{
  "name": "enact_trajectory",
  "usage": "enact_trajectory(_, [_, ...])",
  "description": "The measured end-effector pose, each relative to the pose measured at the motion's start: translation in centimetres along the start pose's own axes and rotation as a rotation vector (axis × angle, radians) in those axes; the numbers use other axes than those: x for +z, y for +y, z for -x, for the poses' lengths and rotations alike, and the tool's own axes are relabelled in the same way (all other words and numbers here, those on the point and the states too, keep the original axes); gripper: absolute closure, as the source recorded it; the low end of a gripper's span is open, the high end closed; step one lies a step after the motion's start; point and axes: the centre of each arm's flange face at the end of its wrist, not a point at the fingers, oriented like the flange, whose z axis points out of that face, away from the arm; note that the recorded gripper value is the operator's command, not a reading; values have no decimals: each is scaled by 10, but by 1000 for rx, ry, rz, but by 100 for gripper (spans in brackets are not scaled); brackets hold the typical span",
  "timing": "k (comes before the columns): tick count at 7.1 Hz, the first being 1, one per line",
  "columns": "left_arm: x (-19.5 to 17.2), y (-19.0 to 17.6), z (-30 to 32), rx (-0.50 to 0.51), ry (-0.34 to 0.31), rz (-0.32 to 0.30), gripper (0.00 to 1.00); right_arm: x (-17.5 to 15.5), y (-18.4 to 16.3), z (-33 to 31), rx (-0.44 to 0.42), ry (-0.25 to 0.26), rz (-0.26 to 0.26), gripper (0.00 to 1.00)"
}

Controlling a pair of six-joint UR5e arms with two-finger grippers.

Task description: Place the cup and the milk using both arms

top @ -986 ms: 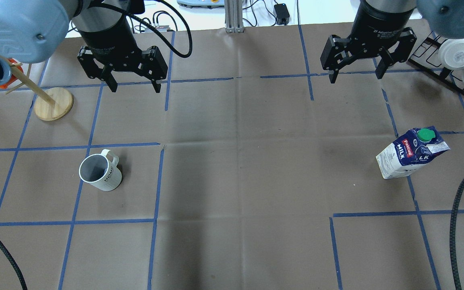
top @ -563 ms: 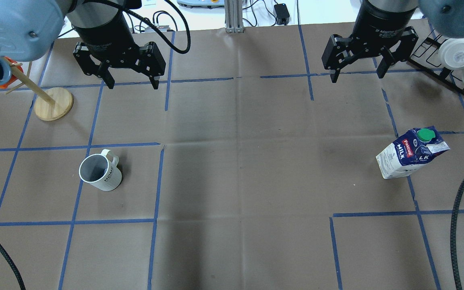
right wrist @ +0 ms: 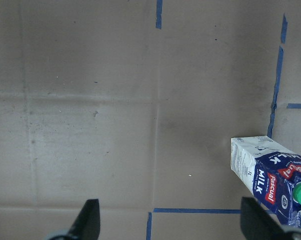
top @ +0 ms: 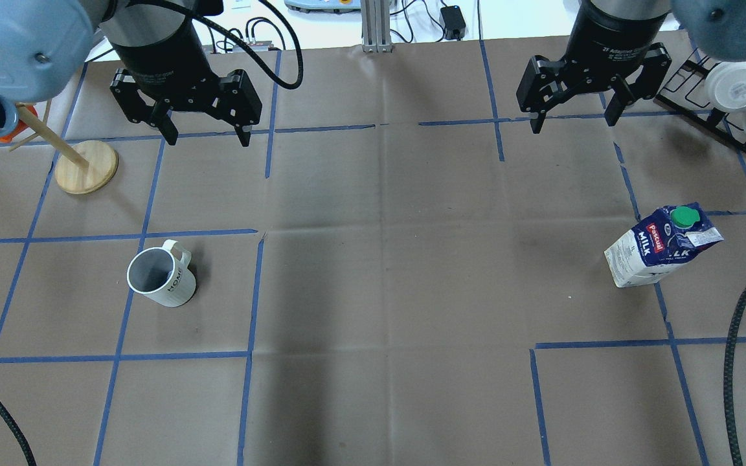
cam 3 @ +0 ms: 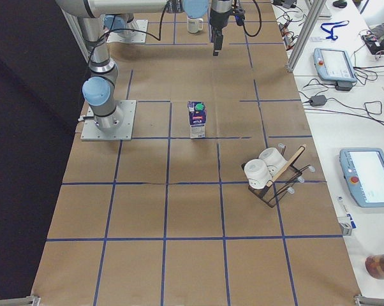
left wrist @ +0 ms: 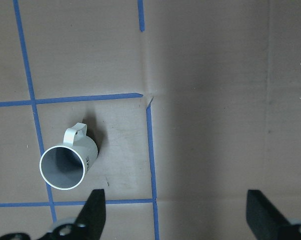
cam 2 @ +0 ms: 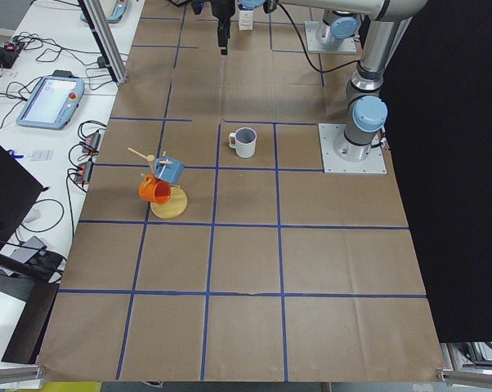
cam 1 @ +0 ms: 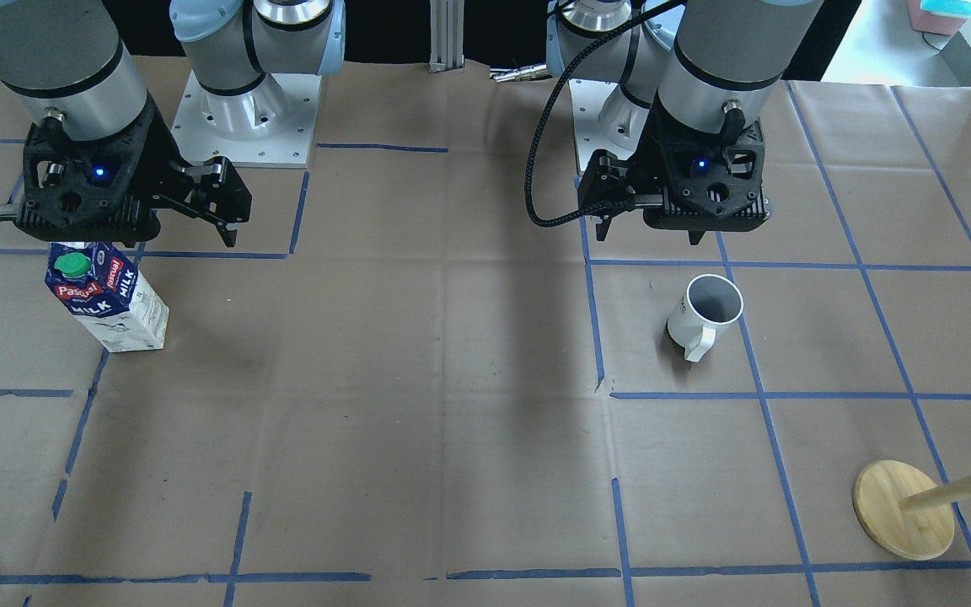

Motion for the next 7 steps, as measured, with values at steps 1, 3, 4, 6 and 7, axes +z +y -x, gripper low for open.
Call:
enact_trajectory(1, [-3,-3,3,-3,-8,-6,0,0,0,0,0,0,0,0])
enact_trajectory(3, [-7,-4,6,-6,-11,-13,0,0,0,0,-1,0,0,0])
enact_trajectory(4, [-6,-1,9,-2,-16,-8,0,0,0,0,-1,0,0,0])
enact_trajectory(6, [3,7,35,31,-84,23,0,0,0,-1,0,0,0,0])
enact_trajectory(7, [18,15,54,23,-99,45,0,0,0,-1,0,0,0,0])
